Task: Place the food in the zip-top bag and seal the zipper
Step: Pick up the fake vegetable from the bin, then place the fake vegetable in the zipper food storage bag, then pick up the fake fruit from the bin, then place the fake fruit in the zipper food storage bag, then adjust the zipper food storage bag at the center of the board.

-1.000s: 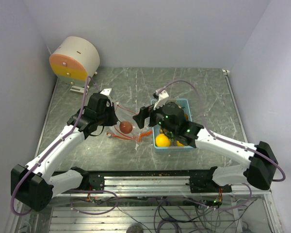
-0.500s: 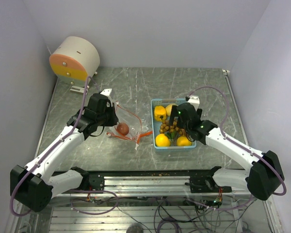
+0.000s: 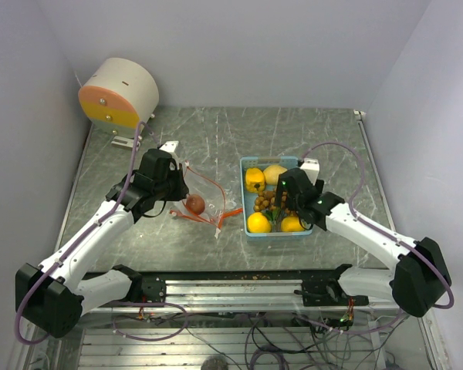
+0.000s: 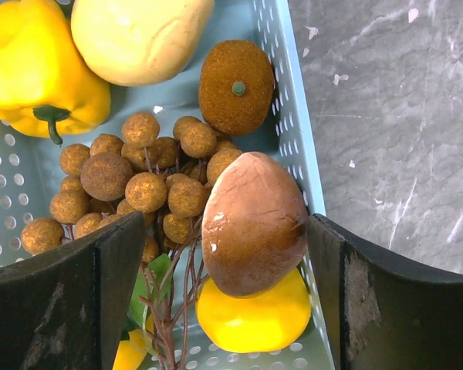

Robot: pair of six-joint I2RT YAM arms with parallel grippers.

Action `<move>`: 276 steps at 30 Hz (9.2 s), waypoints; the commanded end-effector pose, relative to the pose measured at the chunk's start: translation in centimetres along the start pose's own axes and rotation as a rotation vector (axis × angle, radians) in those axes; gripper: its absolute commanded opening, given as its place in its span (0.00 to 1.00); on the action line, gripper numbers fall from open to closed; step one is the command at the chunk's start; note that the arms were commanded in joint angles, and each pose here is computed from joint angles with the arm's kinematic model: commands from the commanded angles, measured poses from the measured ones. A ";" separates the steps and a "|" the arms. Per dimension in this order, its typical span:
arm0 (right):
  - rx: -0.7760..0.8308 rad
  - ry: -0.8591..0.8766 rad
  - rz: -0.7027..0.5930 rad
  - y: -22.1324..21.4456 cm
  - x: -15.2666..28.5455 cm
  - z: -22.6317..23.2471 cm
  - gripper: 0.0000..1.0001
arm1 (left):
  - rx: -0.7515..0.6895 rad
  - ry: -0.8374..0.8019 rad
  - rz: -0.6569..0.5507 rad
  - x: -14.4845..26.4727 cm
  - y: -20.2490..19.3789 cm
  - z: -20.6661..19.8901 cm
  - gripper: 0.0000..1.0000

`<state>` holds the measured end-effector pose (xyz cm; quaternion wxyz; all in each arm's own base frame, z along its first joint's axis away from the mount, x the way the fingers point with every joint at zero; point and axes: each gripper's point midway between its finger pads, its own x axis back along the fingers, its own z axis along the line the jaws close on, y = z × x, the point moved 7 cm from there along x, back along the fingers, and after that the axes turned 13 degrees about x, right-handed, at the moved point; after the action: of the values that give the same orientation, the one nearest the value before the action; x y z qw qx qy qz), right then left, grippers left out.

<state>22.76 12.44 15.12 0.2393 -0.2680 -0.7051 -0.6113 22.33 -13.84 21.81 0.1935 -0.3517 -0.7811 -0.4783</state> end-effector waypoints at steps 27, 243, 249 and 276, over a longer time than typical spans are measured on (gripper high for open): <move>0.001 -0.027 -0.151 4.2 4.1 -2.4 0.00 | -0.017 -0.028 -0.024 0.2 0.1 -0.4 0.07; 0.285 0.657 -0.338 2.6 6.3 15.5 0.31 | 0.068 -0.360 -0.018 3.1 1.5 -5.5 0.07; 0.280 0.495 -0.407 6.9 7.3 14.4 0.00 | 0.020 -0.272 -0.025 4.0 1.4 -4.3 0.07; 0.412 0.790 -0.388 7.8 10.0 15.1 0.78 | -0.007 0.000 -0.036 0.4 0.0 -0.1 0.07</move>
<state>21.21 30.69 23.46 0.4356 0.1617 -0.7027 -0.5387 20.43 -11.75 27.03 0.1655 -0.2984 -0.7907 -0.5084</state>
